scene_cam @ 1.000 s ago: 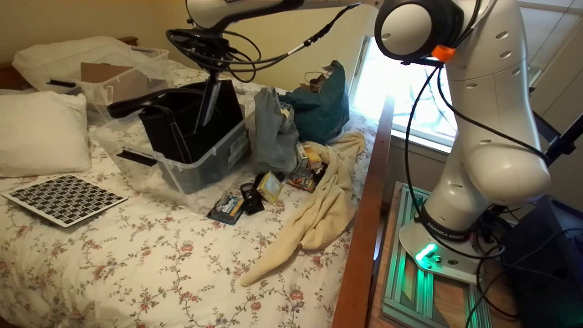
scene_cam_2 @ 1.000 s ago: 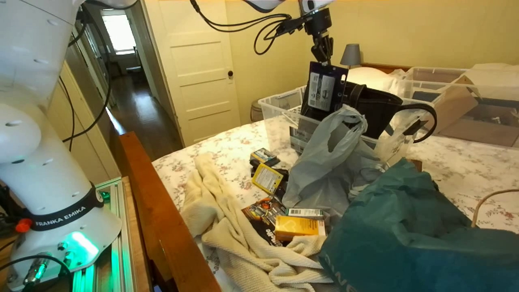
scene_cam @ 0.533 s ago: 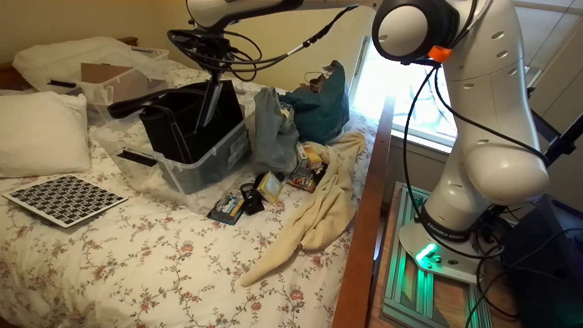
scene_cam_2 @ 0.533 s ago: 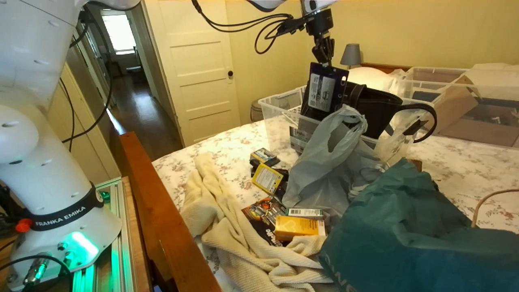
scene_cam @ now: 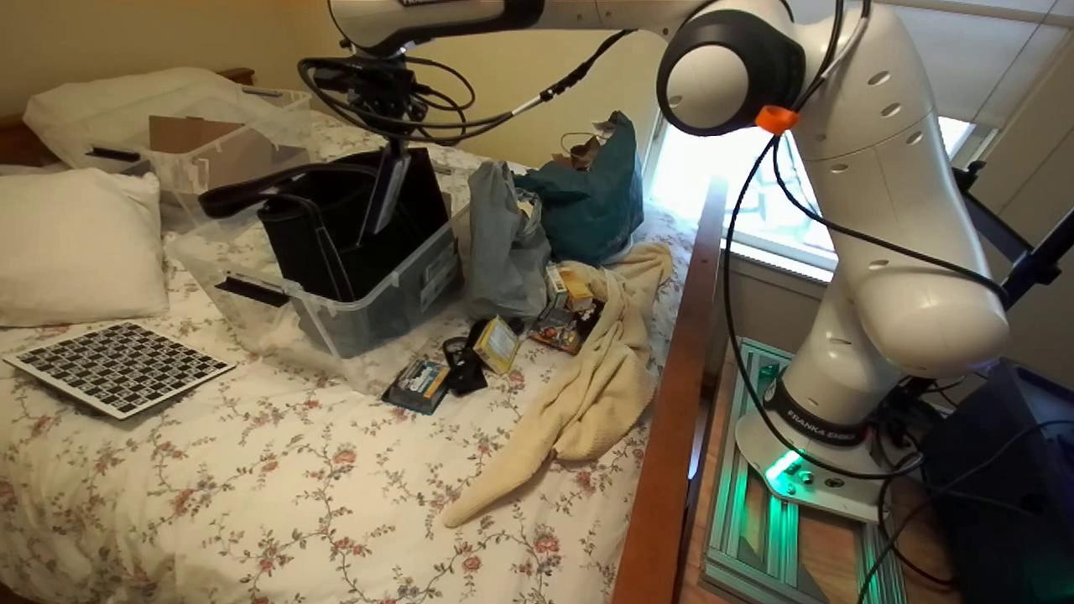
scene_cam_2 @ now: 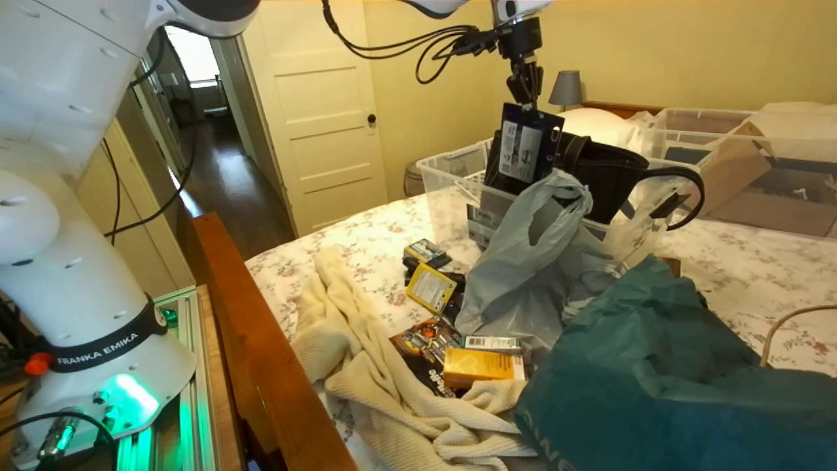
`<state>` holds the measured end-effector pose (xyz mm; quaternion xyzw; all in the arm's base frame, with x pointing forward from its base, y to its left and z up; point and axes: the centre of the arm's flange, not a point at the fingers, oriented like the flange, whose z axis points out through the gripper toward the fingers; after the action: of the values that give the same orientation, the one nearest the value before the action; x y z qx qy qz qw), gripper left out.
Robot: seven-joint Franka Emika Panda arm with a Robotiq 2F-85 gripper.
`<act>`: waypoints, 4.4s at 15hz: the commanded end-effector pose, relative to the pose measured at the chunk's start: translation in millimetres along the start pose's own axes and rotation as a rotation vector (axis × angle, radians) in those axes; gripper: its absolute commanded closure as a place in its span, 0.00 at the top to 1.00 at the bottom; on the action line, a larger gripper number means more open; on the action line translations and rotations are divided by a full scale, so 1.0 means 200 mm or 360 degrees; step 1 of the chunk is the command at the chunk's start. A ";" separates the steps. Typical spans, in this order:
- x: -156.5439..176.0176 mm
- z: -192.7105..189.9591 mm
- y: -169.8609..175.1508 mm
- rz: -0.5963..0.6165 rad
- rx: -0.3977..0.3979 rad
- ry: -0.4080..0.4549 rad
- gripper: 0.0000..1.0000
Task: Pick the black packet off the bed and place it in the shopping bag
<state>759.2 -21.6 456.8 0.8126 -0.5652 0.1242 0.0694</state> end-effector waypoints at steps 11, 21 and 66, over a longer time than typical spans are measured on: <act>0.02 0.11 -0.29 0.0037 0.0056 0.0007 0.01; 0.03 0.05 -0.34 0.0065 0.0053 0.0153 0.01; 0.01 0.13 -0.68 0.0278 0.0765 0.0148 1.00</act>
<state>832.7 14.4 433.9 0.7655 -0.5781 0.2736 -0.0697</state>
